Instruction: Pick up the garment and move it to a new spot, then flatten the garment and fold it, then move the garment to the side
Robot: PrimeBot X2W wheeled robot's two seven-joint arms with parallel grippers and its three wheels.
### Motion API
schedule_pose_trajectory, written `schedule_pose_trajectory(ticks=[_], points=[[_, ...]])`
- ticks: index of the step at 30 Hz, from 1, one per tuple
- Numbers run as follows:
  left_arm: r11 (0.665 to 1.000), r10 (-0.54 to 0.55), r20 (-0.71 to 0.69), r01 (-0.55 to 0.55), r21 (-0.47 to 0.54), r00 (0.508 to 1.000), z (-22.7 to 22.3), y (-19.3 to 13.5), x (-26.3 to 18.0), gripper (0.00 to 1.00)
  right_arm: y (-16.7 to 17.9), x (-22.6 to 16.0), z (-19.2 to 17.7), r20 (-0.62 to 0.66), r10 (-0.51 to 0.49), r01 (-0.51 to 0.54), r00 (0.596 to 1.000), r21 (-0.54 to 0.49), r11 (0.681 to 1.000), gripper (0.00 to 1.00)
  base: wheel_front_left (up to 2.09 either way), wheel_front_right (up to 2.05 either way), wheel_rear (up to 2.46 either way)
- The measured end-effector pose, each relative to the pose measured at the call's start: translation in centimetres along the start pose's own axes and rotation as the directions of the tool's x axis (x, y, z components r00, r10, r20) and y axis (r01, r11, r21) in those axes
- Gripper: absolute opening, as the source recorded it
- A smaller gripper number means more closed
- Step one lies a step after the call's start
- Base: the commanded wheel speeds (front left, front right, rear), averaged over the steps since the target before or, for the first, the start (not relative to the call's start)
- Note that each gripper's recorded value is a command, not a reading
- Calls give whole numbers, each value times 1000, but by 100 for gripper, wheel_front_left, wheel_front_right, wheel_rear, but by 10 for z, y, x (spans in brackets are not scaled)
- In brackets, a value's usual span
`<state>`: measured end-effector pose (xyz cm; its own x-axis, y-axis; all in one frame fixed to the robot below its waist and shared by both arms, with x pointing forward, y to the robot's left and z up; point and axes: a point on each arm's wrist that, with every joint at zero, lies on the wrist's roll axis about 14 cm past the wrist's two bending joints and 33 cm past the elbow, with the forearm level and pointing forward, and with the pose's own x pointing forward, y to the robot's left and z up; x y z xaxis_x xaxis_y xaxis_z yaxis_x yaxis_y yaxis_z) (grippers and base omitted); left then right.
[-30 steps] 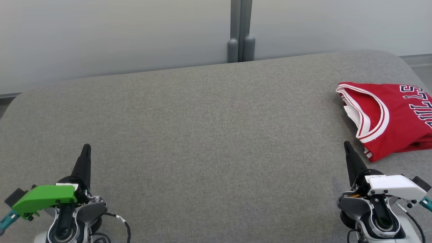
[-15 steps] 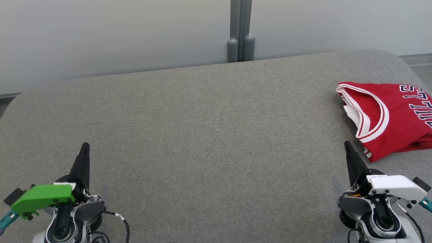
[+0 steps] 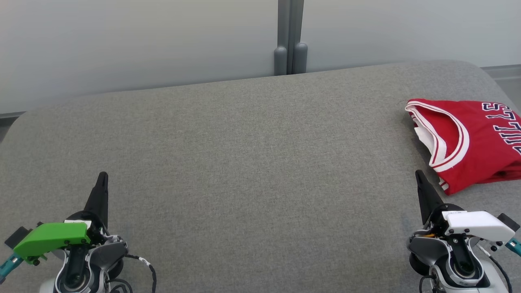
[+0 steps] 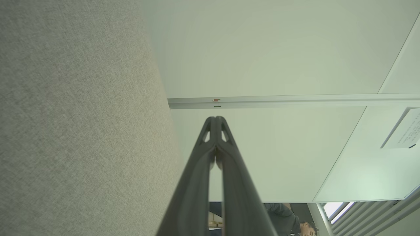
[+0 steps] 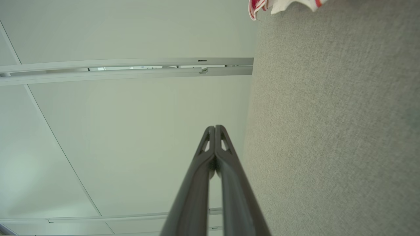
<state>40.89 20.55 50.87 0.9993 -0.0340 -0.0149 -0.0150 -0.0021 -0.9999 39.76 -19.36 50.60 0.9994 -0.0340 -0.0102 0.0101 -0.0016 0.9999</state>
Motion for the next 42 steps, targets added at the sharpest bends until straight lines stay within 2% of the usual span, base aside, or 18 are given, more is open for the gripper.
schedule_pose_trajectory(ticks=[42], points=[[1000, 0, 0, 0, 0, 1000, 0, 0, 0, 0, 0, 0, 0, 0, 0, 0, 1000, 0, 1000, 0, 0, 0, 0]])
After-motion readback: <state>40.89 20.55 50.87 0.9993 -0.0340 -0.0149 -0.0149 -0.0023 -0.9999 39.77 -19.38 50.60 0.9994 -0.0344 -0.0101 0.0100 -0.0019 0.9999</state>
